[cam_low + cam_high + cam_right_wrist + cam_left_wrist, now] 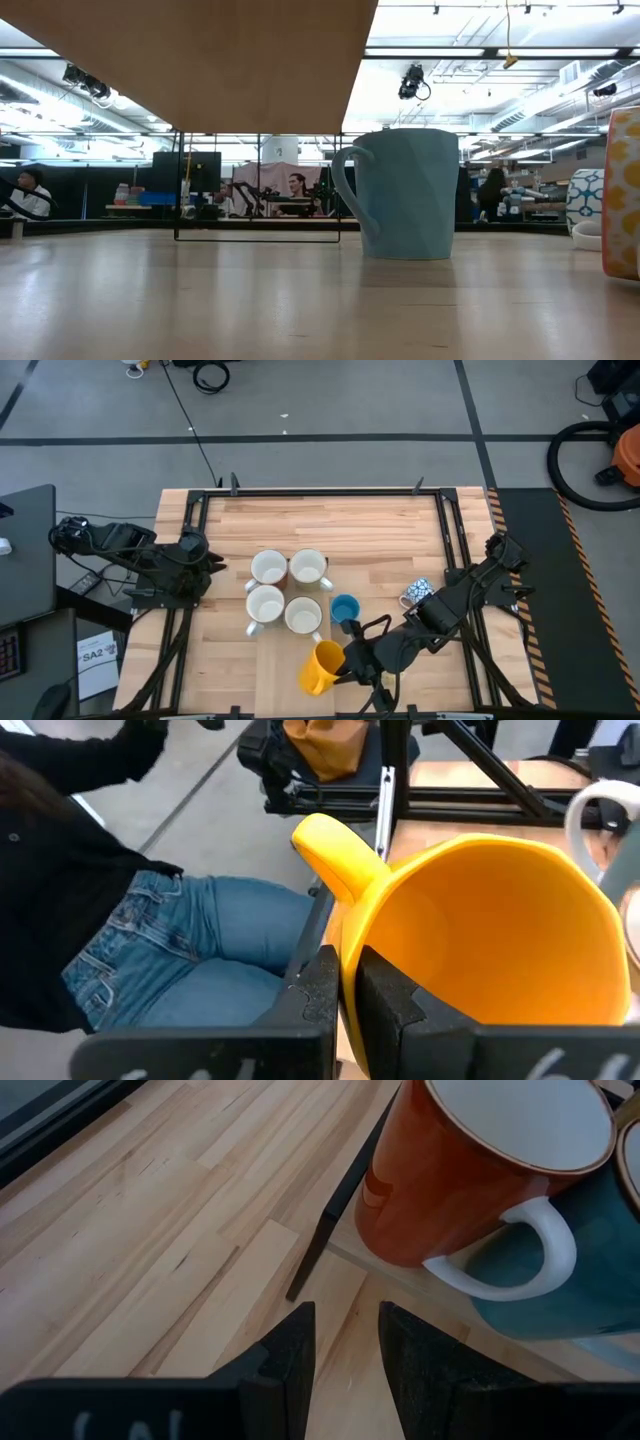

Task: Place coffee mugs
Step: Put the top yellow mug on the shelf aligned with the blue mug

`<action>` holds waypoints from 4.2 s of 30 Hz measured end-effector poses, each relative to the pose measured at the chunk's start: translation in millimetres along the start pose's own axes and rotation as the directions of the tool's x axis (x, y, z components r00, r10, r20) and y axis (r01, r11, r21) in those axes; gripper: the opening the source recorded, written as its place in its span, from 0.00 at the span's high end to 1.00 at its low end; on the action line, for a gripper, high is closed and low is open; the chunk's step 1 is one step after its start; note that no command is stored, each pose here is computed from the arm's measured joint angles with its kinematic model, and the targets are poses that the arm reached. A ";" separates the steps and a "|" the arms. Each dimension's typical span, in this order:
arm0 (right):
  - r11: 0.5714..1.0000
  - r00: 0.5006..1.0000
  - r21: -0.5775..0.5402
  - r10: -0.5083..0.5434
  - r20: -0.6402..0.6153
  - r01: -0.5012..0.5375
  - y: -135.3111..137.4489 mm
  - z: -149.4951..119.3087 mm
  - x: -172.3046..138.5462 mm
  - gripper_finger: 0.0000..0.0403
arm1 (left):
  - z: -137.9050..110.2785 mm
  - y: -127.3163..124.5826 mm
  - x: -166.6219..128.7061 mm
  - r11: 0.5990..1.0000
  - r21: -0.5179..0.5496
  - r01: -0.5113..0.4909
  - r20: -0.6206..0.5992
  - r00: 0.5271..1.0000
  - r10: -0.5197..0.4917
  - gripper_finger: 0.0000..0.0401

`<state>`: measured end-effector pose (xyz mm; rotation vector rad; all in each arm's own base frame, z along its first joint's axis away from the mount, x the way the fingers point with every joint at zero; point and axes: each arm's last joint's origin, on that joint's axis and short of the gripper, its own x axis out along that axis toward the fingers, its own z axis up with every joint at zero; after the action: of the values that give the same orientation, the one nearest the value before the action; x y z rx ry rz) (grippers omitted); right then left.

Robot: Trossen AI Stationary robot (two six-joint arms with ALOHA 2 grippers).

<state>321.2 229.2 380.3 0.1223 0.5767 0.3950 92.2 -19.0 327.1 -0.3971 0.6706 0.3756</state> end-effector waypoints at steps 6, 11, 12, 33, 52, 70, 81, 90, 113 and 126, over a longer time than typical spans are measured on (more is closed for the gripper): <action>0.995 0.993 0.020 -0.093 -0.079 0.095 -5.3 -9.0 -0.7 0.93 | 0.0 0.0 0.0 1.000 0.000 0.000 0.000 1.000 0.000 0.70; 0.986 0.979 0.020 -0.160 -0.124 0.163 -8.9 -14.5 -1.8 0.93 | 0.0 0.0 0.0 1.000 0.000 0.000 0.000 1.000 0.000 0.70; 0.985 0.977 0.019 -0.168 -0.130 0.172 -9.5 -15.2 -2.0 0.93 | 0.0 0.0 0.0 1.000 0.000 0.000 0.000 1.000 0.000 0.70; 0.967 0.952 0.039 -0.240 -0.189 0.251 -15.3 -21.6 -3.8 0.93 | 0.0 0.0 0.0 1.000 0.000 0.000 0.000 1.000 0.000 0.70; 0.993 0.984 0.016 -0.117 -0.137 0.120 -10.4 -16.1 10.4 0.93 | 0.0 -0.1 0.1 1.000 0.000 0.000 0.000 1.000 0.000 0.70; 0.991 0.983 -0.096 -0.106 -0.148 0.093 -13.8 -21.6 33.4 0.93 | 0.0 -0.1 0.1 1.000 0.000 0.000 0.000 1.000 0.000 0.70; 0.983 0.983 -0.164 -0.104 -0.151 0.079 -14.3 -23.4 38.9 0.92 | 0.0 -0.1 0.1 1.000 0.000 0.000 0.000 1.000 0.000 0.70; 0.981 0.984 -0.174 -0.109 -0.143 0.083 -14.6 -22.6 38.9 0.92 | 0.0 0.0 0.0 1.000 0.000 0.000 0.000 1.000 0.000 0.70; 0.970 0.984 -0.221 -0.127 -0.124 0.098 -14.7 -21.3 38.6 0.92 | 0.0 -0.1 0.1 1.000 0.000 0.000 0.000 1.000 0.000 0.70; 0.946 0.966 -0.313 -0.154 -0.210 0.082 -19.3 -28.8 36.4 0.92 | 0.0 0.0 0.0 1.000 0.000 0.000 0.000 1.000 0.000 0.70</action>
<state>339.5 226.0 333.6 -0.2562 0.7435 0.3780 92.2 -19.1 327.0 -0.3975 0.6707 0.3754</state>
